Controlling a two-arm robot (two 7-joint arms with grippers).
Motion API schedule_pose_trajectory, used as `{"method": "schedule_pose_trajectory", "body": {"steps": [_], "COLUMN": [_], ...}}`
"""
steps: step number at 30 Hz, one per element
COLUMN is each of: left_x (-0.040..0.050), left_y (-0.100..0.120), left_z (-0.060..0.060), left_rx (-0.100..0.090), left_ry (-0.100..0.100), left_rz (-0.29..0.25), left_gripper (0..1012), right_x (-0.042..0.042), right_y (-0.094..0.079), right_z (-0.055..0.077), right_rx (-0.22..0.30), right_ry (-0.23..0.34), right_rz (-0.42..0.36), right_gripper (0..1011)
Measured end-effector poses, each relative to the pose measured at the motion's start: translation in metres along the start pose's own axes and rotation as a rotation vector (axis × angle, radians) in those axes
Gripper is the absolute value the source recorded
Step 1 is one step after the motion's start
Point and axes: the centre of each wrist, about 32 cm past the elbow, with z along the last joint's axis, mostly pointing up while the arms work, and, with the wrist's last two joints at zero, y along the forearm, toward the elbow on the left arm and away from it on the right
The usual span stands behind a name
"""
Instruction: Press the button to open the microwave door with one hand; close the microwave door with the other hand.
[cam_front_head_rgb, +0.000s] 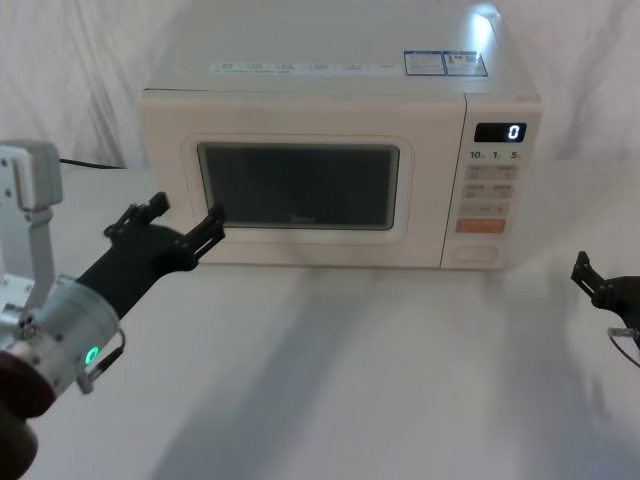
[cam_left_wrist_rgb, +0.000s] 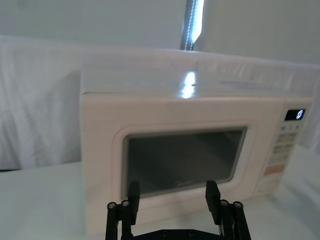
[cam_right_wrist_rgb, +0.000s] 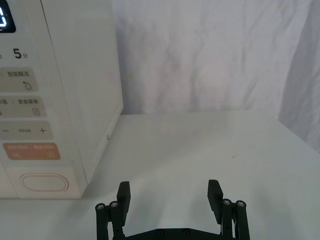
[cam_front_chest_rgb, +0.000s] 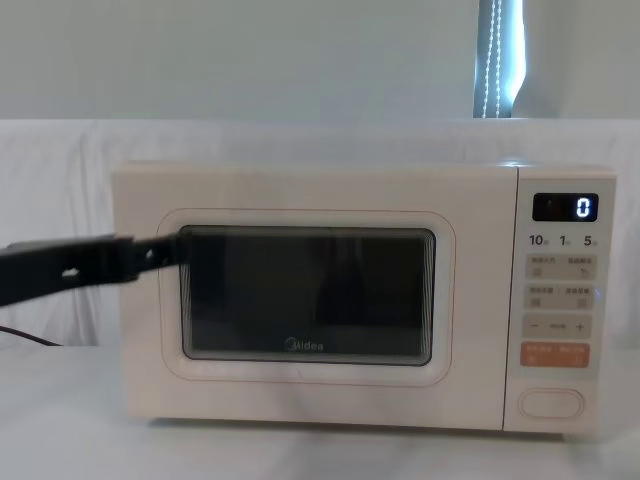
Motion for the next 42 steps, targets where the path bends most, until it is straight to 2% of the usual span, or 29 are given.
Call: {"method": "schedule_pose_trajectory", "body": {"steps": [5,7,10,14,23,42], "left_x": [0.0023,0.0028,0.0035,0.0044,0.0057,0.0055], "left_y": [0.008,0.011,0.015,0.018,0.023,0.023], "left_z": [-0.012,-0.017,-0.029,-0.038,-0.052,-0.052], "left_rx": [0.011,0.015,0.023,0.029,0.037,0.038], "left_ry": [-0.021,-0.023,-0.018,-0.008,-0.002,-0.002], "left_rz": [0.029,0.04,0.063,0.081,0.116,0.117], "left_gripper": [974,1001,1001,1001,1001,1001], "right_x": [0.0,0.0,0.0,0.0,0.0,0.0], "right_y": [0.0,0.0,0.0,0.0,0.0,0.0], "right_z": [0.0,0.0,0.0,0.0,0.0,0.0], "right_rx": [0.0,0.0,0.0,0.0,0.0,0.0], "right_ry": [0.0,0.0,0.0,0.0,0.0,0.0], "right_rz": [0.0,0.0,0.0,0.0,0.0,0.0], "right_gripper": [1002,1002,1002,1002,1002,1002]}}
